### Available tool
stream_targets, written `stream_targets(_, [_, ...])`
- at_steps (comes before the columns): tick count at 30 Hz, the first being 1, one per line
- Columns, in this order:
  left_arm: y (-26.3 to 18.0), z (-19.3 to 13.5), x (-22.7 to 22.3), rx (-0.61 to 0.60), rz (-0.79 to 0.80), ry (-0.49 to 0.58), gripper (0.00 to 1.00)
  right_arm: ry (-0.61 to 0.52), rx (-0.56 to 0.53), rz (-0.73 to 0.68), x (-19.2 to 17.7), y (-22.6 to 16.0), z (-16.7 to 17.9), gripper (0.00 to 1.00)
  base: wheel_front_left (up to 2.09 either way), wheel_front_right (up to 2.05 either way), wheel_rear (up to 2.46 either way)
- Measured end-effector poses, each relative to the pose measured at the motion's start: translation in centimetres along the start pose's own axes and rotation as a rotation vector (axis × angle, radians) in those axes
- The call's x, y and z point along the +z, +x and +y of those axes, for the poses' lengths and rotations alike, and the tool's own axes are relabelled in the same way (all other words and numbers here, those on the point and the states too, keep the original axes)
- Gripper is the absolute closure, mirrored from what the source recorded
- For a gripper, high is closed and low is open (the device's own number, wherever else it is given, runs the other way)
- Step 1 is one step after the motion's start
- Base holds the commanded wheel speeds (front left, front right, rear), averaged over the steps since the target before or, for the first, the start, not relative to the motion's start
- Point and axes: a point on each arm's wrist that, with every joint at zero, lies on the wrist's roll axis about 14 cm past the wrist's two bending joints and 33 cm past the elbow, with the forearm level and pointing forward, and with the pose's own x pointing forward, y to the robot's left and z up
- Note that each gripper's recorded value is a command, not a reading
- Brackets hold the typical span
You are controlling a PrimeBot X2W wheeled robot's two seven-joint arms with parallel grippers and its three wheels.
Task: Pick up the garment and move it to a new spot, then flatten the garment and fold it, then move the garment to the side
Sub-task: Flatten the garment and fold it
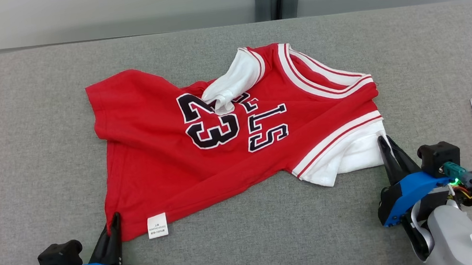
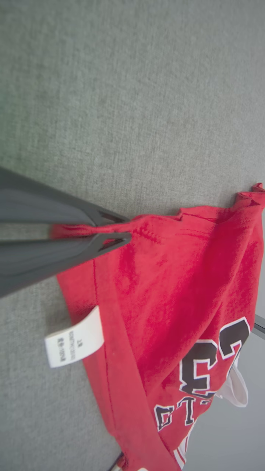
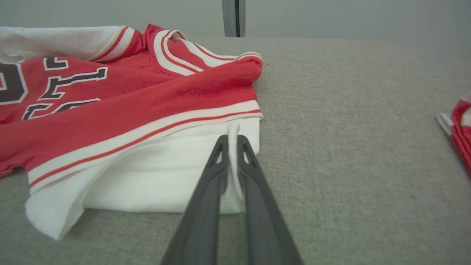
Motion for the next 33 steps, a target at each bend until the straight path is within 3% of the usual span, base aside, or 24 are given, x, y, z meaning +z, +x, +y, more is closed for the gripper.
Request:
stream_targets(3, [0.0,-0.3,0.7,-0.007,-0.023,0.000,1.00,-0.004,0.002,-0.030,0.8,-0.3,0.1,1.00,0.00,0.00,0.00])
stream_targets(9, [0.0,-1.9,4.8,-0.045,-0.157,-0.008,1.00,0.026,-0.002,-0.167,5.1,-1.2,0.1,1.00,0.00,0.00,0.00])
stream_targets(17, [-1.4,-6.2,18.1,-0.182,-0.521,0.155,1.00,0.015,-0.005,-0.550,18.2,-4.8,-0.2,1.00,0.00,0.00,0.00])
stream_targets(25, [-6.4,-10.5,33.1,-0.283,-0.909,0.334,1.00,-0.084,-0.023,-1.016,34.5,-12.5,-0.1,1.00,0.00,0.00,0.00])
stream_targets(29, [-6.3,-10.9,36.9,-0.276,-0.944,0.375,1.00,-0.161,-0.047,-1.086,38.8,-13.3,0.1,1.00,0.00,0.00,0.00])
stream_targets(33, [-3.8,-10.9,38.5,-0.268,-0.922,0.391,1.00,-0.212,-0.076,-1.065,40.7,-11.1,-0.2,1.00,0.00,0.00,0.00])
